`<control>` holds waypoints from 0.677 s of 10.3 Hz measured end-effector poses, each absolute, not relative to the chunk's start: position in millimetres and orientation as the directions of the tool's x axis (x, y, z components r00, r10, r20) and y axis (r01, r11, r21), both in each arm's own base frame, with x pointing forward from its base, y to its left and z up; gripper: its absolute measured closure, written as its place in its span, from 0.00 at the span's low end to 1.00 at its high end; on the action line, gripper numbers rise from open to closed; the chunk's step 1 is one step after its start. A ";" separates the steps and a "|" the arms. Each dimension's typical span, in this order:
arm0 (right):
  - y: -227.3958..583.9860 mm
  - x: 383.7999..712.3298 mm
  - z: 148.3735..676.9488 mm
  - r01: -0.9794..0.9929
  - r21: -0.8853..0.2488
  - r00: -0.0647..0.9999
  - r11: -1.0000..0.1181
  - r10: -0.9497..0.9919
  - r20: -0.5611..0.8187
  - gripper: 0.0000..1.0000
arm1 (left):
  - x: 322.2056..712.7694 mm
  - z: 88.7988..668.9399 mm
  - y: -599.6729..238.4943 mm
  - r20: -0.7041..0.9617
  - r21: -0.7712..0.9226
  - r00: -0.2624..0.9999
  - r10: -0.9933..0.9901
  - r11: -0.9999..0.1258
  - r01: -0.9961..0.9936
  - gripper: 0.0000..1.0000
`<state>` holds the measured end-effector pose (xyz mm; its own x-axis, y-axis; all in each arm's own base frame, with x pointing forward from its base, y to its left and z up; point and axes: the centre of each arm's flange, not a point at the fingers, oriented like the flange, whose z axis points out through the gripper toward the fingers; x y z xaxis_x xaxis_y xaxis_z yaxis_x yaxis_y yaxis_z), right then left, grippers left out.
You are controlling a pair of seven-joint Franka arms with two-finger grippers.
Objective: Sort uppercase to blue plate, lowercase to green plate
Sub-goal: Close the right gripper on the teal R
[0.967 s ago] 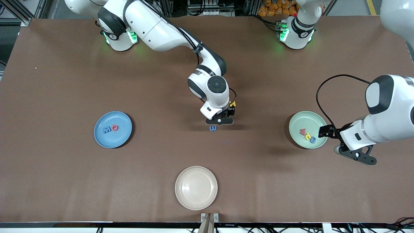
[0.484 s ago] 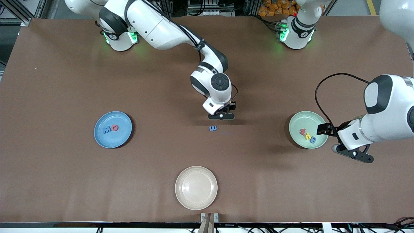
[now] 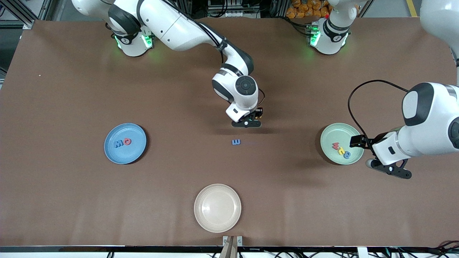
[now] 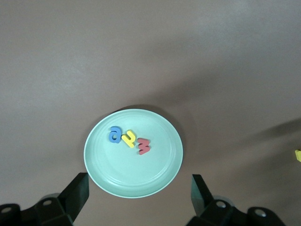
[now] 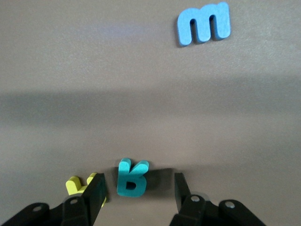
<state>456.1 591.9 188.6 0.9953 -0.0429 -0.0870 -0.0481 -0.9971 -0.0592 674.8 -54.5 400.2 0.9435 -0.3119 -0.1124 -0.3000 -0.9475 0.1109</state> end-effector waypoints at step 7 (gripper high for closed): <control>589.4 450.1 179.3 -0.038 -0.036 0.996 -0.999 -0.035 -0.087 0.42 | 673.3 400.0 -65.0 -0.119 0.109 0.945 -0.306 -0.950 -0.294 0.13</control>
<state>450.1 589.4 179.3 0.9956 -0.0352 -0.0865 -0.0384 -0.9986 -0.0358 673.3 -65.0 400.0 0.9446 -0.3058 -0.1189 -0.2936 -0.9496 0.1095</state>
